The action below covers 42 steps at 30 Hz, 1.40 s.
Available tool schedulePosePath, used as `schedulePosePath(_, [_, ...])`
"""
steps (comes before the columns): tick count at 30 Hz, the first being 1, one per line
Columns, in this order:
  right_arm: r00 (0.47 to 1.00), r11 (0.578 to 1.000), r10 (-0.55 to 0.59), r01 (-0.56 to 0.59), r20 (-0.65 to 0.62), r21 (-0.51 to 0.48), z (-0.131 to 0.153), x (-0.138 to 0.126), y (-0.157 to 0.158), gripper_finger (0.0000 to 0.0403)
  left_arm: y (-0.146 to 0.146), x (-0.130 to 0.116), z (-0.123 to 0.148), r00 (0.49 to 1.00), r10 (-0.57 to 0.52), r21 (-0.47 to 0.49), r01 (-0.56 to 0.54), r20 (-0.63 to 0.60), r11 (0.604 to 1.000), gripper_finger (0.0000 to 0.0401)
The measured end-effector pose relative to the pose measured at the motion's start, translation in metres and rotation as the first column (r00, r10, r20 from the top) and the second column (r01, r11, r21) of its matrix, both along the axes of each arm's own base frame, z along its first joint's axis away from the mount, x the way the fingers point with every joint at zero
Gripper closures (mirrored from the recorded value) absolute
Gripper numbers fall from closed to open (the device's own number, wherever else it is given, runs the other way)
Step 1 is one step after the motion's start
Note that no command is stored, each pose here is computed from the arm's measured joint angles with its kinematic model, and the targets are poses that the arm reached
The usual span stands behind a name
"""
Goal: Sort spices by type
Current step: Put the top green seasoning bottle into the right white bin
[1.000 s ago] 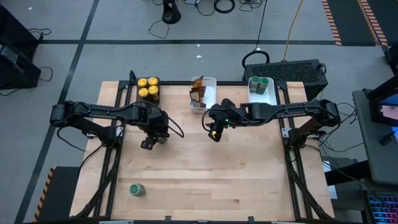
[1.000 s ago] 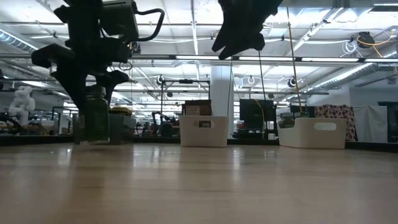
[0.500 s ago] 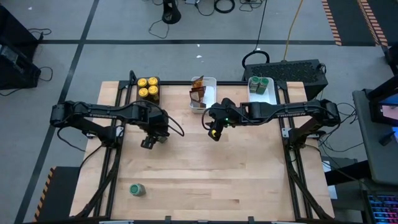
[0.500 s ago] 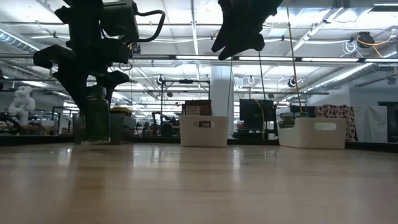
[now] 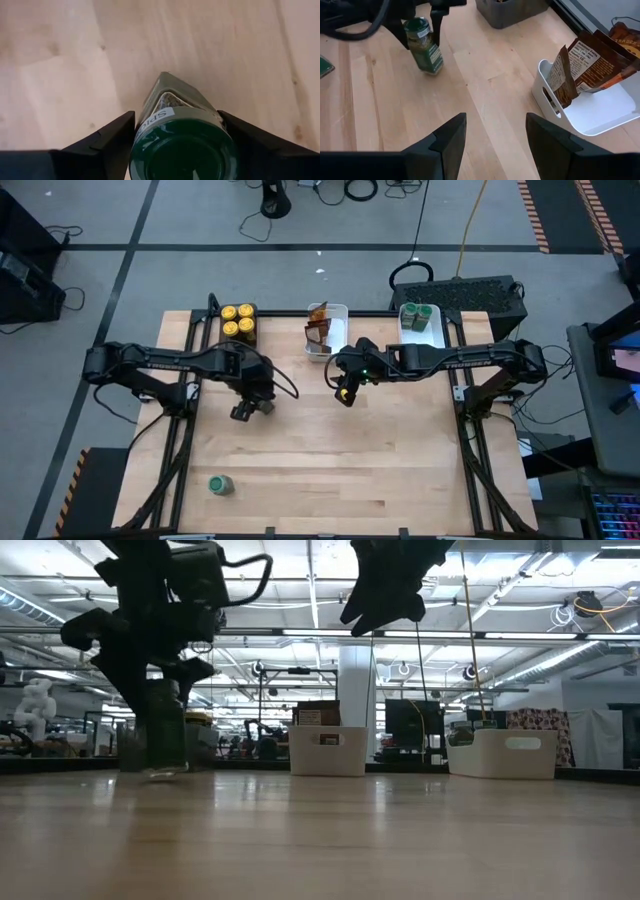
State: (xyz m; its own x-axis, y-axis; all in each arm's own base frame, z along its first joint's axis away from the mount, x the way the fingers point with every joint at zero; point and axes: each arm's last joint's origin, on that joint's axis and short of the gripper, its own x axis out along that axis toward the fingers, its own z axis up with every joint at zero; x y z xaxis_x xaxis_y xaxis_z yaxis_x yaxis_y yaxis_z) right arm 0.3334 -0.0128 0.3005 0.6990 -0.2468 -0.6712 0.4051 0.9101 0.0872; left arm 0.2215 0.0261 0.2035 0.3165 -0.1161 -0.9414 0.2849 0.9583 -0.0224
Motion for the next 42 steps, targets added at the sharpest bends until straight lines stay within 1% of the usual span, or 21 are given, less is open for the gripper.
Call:
schedulePosePath(5, [1.000,1.000,0.005,-0.005,0.008,-0.004,0.001,0.001,0.000,0.0216,-0.001,0.004,-0.008,0.999,-0.017,-0.059,0.015,-0.027,0.998,0.0126])
schedulePosePath(10, [0.999,1.000,0.008,-0.007,0.031,-0.004,0.002,0.002,0.000,0.0216,-0.001,0.004,-0.008,0.999,-0.018,-0.072,0.016,-0.029,0.997,0.0126])
schedulePosePath(14, [0.999,1.000,0.009,-0.008,0.032,-0.005,0.002,0.002,0.000,0.0216,-0.002,0.005,-0.008,1.000,0.001,-0.081,-0.003,-0.027,0.997,0.0126])
schedulePosePath(20, [0.999,1.000,0.009,-0.009,0.032,-0.005,0.002,0.002,0.000,0.0216,-0.002,0.004,-0.007,1.000,-0.003,-0.095,0.000,-0.026,0.995,0.0125])
schedulePosePath(27, [0.999,1.000,0.019,-0.019,0.031,-0.012,0.003,0.002,0.000,0.0216,-0.002,0.002,-0.005,0.999,-0.005,-0.111,-0.001,-0.054,0.994,0.0123])
schedulePosePath(31, [0.999,0.999,0.028,-0.027,0.028,-0.020,0.003,0.002,0.000,0.0216,-0.001,0.001,-0.002,0.999,0.000,-0.122,-0.006,-0.046,0.992,0.0098])
schedulePosePath(37, [0.999,0.998,0.044,-0.043,0.021,-0.039,0.003,0.002,0.000,0.0216,-0.002,0.000,-0.002,0.999,-0.007,-0.140,0.000,-0.050,0.990,0.0029])
schedulePosePath(39, [0.999,0.998,0.046,-0.046,0.021,-0.040,0.003,0.002,0.000,0.0216,-0.002,-0.002,0.001,0.998,-0.002,-0.144,-0.008,-0.069,0.990,0.0011])
schedulePosePath(42, [0.998,0.998,0.051,-0.050,0.030,-0.042,0.003,0.003,0.000,0.0216,-0.002,-0.002,0.006,0.998,0.005,-0.156,-0.015,-0.064,0.988,0.0005])
